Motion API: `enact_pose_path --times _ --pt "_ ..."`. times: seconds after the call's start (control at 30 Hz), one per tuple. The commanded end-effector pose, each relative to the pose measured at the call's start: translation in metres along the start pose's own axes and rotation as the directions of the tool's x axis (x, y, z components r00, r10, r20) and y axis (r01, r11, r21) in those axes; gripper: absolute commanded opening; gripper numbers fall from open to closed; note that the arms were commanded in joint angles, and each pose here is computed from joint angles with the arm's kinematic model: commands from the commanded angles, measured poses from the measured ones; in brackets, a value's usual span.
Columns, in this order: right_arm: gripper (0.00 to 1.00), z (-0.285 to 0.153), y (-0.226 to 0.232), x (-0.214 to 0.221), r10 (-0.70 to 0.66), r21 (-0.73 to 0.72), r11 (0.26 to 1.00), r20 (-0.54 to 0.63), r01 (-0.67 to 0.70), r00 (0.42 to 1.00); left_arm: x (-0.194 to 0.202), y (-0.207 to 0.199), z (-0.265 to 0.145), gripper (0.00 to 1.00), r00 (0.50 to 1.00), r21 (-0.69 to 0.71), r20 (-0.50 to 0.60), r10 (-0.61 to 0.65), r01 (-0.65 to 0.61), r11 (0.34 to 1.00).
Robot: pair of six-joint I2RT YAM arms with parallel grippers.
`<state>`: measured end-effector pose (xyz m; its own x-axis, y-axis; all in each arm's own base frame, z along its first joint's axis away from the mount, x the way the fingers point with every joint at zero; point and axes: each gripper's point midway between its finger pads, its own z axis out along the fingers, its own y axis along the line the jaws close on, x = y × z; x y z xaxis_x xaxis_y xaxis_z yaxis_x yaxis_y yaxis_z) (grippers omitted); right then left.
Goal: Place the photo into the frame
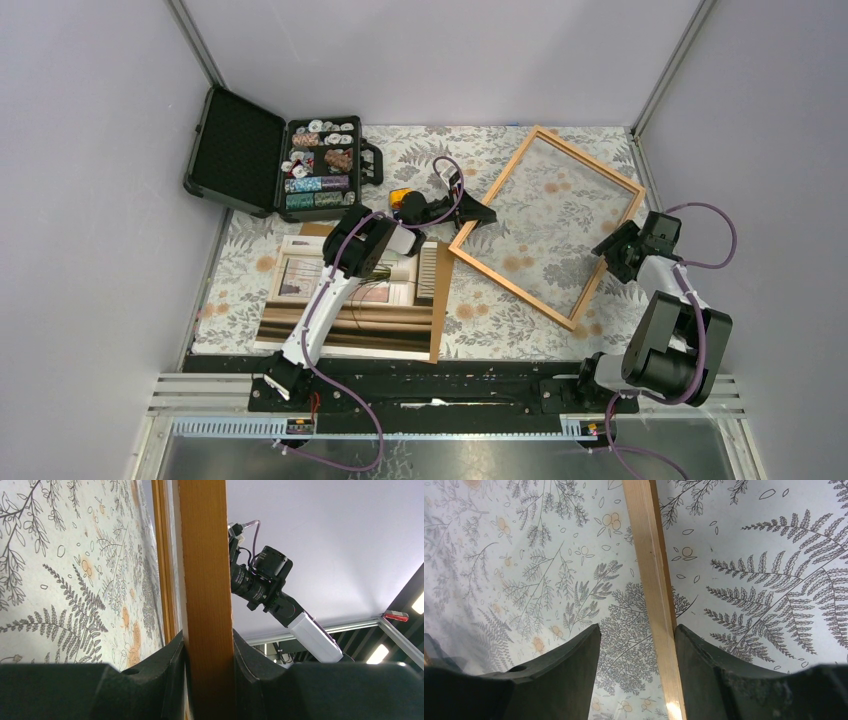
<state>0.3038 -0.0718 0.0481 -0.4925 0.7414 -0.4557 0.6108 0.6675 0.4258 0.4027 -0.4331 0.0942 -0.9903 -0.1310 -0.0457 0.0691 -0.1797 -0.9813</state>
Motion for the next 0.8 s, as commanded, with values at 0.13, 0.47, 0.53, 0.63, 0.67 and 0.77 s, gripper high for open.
enact_pose_path --times 0.13,0.47,0.53,0.63,0.67,0.77 --pt "0.61 0.001 0.010 0.005 -0.006 -0.053 0.999 -0.022 0.005 1.000 0.000 -0.017 -0.006 0.26 0.992 0.097 0.026 0.121 -0.123 0.988" --pt "0.61 -0.009 0.006 -0.004 -0.016 -0.017 1.000 0.030 0.017 0.999 -0.001 -0.015 -0.007 0.25 0.993 0.095 0.028 0.115 -0.117 0.989" --pt "0.62 -0.012 0.005 -0.005 -0.019 -0.011 1.000 0.040 0.020 0.999 -0.001 -0.016 -0.007 0.25 0.993 0.098 0.029 0.116 -0.119 0.988" --pt "0.62 -0.010 0.005 -0.002 -0.019 -0.012 1.000 0.027 0.019 0.999 -0.001 -0.015 -0.007 0.25 0.993 0.096 0.028 0.114 -0.117 0.988" --pt "0.62 -0.009 0.005 -0.001 -0.016 -0.015 1.000 0.018 0.017 1.000 -0.001 -0.015 -0.008 0.25 0.993 0.096 0.029 0.114 -0.117 0.989" --pt "0.62 -0.005 0.006 0.002 -0.013 -0.027 1.000 -0.001 0.013 1.000 -0.002 -0.015 -0.008 0.25 0.993 0.095 0.030 0.114 -0.116 0.989"
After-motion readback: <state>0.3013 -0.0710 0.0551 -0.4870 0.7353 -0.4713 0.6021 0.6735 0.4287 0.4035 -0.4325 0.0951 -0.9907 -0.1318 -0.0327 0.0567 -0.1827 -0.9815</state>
